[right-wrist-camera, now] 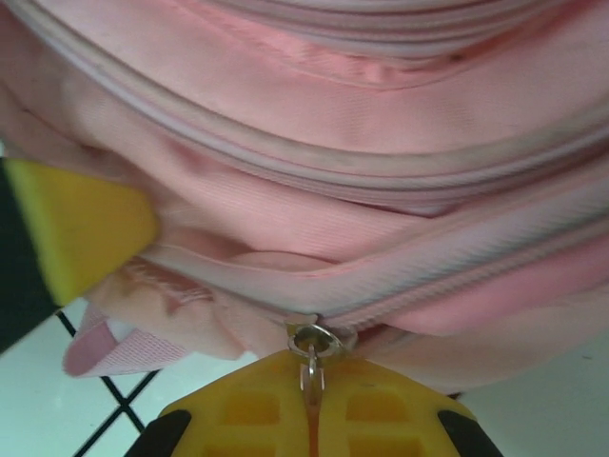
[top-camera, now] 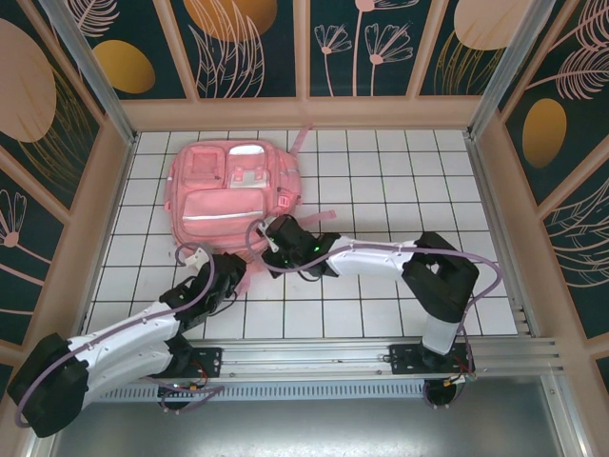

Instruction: Pack the student bag

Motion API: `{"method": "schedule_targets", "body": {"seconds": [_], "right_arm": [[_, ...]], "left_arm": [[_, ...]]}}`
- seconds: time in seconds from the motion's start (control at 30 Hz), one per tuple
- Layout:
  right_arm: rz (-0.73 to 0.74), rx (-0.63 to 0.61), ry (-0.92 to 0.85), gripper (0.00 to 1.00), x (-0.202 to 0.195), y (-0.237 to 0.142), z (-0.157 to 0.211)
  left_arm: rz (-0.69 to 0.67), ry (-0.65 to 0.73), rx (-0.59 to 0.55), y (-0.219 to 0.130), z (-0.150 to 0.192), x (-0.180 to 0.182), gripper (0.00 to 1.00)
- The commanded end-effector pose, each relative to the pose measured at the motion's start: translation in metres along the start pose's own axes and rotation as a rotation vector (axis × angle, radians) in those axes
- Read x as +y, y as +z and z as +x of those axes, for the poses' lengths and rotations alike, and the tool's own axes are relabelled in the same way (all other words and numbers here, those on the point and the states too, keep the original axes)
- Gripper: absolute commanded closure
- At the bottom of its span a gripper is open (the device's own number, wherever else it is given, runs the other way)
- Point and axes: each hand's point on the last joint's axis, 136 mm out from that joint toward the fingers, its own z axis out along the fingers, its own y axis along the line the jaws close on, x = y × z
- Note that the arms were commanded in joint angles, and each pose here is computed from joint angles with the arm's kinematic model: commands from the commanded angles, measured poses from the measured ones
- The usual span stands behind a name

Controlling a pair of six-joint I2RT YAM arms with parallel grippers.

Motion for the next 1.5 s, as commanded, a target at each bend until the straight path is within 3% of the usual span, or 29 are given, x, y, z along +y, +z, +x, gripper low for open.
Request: {"method": "schedule_targets", "body": {"seconds": [0.0, 0.13, 0.4, 0.63, 0.73, 1.0, 1.1, 1.2, 1.47], "right_arm": [[-0.148, -0.041, -0.003, 1.00, 0.052, -0.002, -0.019], [-0.095, -0.031, 0.001, 1.00, 0.038, 0.002, -0.013], [0.216, -0.020, 0.146, 1.00, -0.108, -0.026, 0.013], [0.328, -0.014, 0.173, 1.00, -0.157, -0.030, 0.016], [0.243, -0.027, 0.174, 1.00, -0.137, -0.025, 0.006], [-0.096, -0.037, 0.025, 1.00, 0.039, -0.011, -0.015], [-0.147, -0.023, 0.008, 1.00, 0.068, -0.006, -0.014], [-0.072, -0.017, 0.015, 1.00, 0.047, -0.002, -0.011], [0.201, -0.006, 0.198, 1.00, -0.103, -0.040, 0.000]], "left_arm": [[0.015, 0.010, -0.037, 0.002, -0.007, -0.003, 1.00], [0.018, 0.010, -0.057, -0.001, -0.012, -0.004, 1.00], [-0.002, -0.006, -0.116, -0.013, -0.024, 0.012, 1.00], [-0.011, -0.008, -0.119, -0.014, -0.025, 0.015, 1.00], [-0.007, -0.005, -0.114, -0.013, -0.024, 0.013, 1.00], [0.012, 0.001, -0.058, -0.001, -0.010, 0.004, 1.00], [0.014, 0.011, -0.047, 0.002, -0.008, -0.001, 1.00], [0.017, 0.012, -0.052, 0.000, -0.010, -0.002, 1.00], [-0.008, -0.003, -0.117, -0.013, -0.024, 0.017, 1.00]]}}
